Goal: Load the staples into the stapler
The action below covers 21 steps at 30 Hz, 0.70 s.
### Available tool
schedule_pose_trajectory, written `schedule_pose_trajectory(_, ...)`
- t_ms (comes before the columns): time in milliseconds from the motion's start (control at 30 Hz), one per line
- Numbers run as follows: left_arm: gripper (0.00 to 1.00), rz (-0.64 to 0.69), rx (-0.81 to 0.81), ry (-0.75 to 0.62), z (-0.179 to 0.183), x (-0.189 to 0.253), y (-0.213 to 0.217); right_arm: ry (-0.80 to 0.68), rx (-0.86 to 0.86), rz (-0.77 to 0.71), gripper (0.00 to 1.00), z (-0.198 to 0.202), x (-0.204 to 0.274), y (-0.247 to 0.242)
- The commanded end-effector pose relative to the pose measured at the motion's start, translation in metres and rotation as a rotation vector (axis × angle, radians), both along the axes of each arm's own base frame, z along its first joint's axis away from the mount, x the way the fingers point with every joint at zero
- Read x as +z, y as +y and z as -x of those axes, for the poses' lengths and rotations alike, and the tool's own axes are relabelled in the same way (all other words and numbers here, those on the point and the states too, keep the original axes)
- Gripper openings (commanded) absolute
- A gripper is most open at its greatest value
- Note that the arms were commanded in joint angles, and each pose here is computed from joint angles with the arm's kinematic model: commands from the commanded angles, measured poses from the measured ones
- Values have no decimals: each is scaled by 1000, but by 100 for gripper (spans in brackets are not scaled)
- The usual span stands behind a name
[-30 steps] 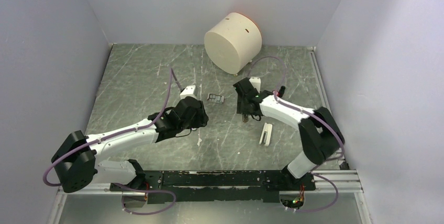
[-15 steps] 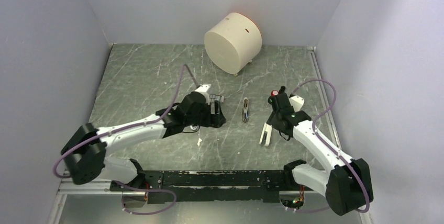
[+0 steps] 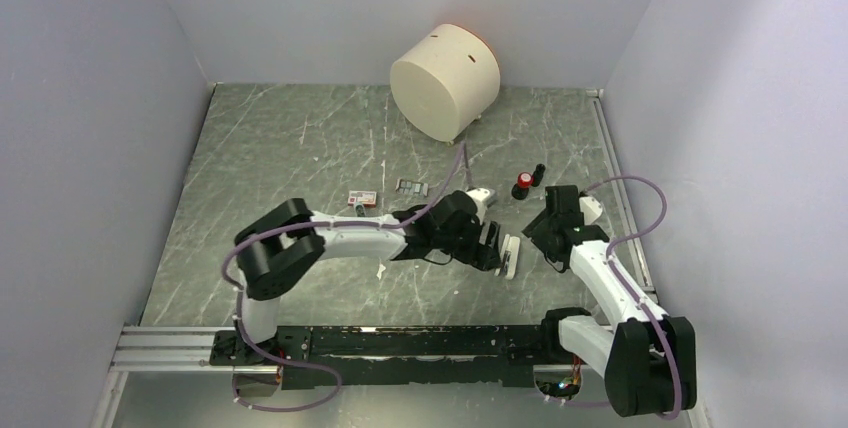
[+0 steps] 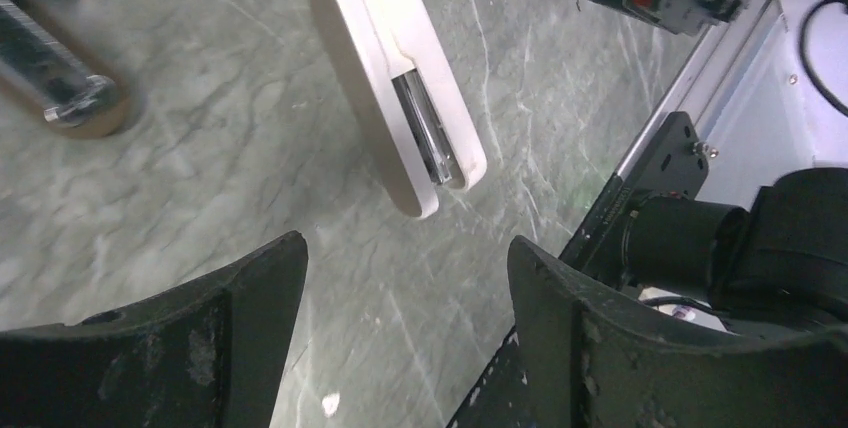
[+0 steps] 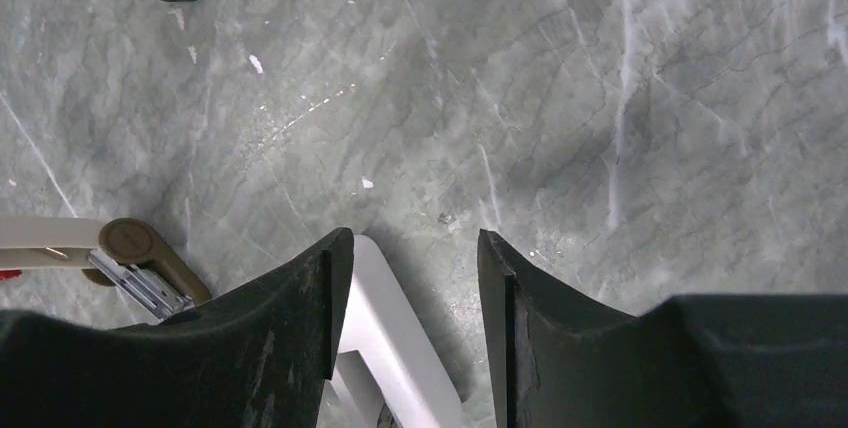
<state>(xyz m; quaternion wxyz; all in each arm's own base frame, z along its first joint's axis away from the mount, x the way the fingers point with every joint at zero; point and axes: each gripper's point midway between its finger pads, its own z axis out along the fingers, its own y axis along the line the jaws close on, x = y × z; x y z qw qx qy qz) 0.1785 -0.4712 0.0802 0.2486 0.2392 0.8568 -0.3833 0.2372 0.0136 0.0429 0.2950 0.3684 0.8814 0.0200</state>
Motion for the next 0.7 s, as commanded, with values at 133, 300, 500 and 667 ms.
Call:
schedule_pose_trajectory(133,62,13,-93,-9,8,-10,-43,-50,10,-96,52,-2,-4,7)
schedule_pose_trajectory(300,51,-53,-75,-35,5,-29,-44,-57,19,-105,52,-1,-6,9)
schedule_pose_trajectory(500,44,-83,-61,-40,0,-43,-48,-58,26,-98,52,-1,-7,8)
schedule_pose_trajectory(667,36,-114,-40,-46,-4,-50,-48,-60,29,-90,52,0,-5,6)
